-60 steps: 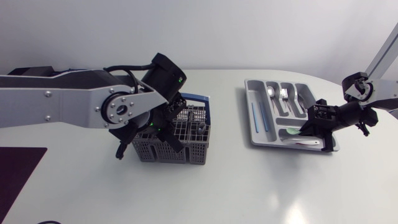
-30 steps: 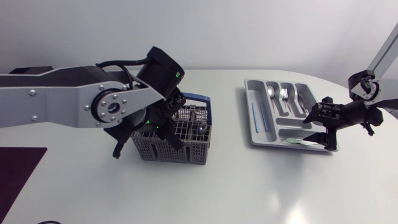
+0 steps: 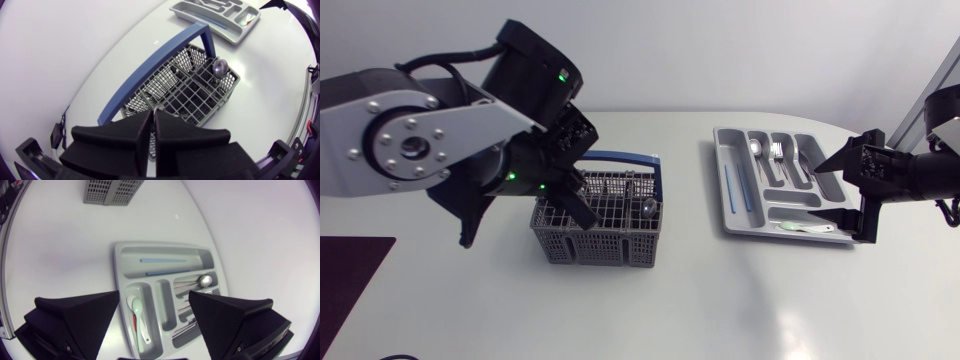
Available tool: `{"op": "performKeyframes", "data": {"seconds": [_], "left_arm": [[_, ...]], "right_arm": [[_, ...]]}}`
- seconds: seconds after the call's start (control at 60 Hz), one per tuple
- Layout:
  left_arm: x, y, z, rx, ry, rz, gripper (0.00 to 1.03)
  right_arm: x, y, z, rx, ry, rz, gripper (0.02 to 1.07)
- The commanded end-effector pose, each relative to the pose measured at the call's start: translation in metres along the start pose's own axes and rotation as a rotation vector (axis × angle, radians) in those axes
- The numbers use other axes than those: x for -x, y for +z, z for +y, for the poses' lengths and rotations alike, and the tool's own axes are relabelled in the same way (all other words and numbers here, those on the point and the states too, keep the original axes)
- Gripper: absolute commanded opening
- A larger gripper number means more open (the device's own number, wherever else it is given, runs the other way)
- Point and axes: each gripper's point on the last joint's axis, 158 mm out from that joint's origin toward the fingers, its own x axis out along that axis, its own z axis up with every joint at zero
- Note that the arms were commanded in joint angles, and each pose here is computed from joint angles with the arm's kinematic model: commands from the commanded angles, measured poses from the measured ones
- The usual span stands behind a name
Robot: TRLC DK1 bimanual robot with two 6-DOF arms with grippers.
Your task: Unload the cutlery basket into the drawer organizer.
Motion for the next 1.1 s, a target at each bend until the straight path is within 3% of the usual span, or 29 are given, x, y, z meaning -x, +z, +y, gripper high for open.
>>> {"op": "performKeyframes", "data": {"seconds": [0.0,0.25,0.517,0.883,1.083], "left_arm": [[0.023,0.019,0.017,0.022,0.021,-0.073,0.05],[0.058,0.031,0.036,0.07,0.05,-0.169,0.05],[0.089,0.042,0.047,0.17,0.014,-0.272,0.05],[0.064,0.044,0.009,0.354,-0.295,-0.234,0.05],[0.051,0.05,-0.008,0.354,-0.336,-0.215,0.05]], "right_arm": [[0.012,0.027,0.012,-0.047,-0.008,-0.054,1.02],[0.049,0.109,0.033,-0.157,-0.044,-0.232,1.02],[0.066,0.192,0.077,-0.268,0.055,-0.404,1.01],[0.052,0.251,0.112,-0.253,-0.017,-0.478,0.92],[0.041,0.266,0.112,-0.245,-0.076,-0.484,0.88]]}}
